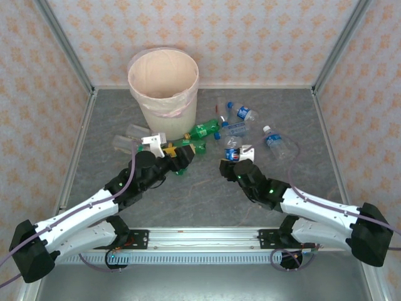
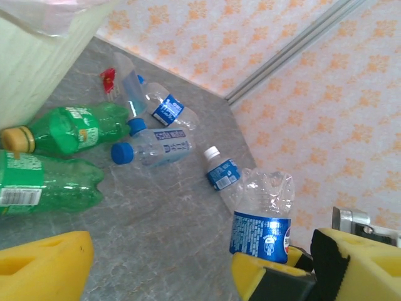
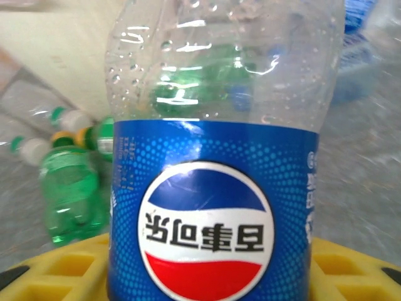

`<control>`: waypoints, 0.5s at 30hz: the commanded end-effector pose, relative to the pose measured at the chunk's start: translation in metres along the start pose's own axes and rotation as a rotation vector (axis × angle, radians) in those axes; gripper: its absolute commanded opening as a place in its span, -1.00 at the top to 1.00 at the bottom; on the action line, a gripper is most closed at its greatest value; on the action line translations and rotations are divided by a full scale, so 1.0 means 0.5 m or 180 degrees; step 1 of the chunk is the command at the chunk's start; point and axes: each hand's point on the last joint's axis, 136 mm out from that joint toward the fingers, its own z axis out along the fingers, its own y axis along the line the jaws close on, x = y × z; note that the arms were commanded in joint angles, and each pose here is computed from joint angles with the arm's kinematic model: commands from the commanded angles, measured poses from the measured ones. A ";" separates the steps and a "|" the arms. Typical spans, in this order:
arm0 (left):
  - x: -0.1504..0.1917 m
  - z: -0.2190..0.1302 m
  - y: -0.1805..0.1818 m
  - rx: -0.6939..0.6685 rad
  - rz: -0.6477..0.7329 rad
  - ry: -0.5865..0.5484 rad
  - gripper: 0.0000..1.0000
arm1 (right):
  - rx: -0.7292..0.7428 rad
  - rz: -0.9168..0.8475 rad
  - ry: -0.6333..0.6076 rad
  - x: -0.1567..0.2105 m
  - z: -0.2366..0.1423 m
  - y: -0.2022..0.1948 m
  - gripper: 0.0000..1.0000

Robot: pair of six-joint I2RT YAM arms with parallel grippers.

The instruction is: Put the plastic bottles in the bin

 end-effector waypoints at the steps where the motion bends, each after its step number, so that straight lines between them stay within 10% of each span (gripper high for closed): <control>1: -0.012 0.006 -0.058 0.0391 -0.0068 0.0058 -0.81 | -0.0315 -0.0361 -0.0196 -0.043 -0.013 0.082 -0.09; 15: 0.014 0.024 -0.133 0.0987 -0.0057 0.0368 -0.70 | -0.0818 -0.0703 -0.0119 -0.020 -0.046 0.219 -0.11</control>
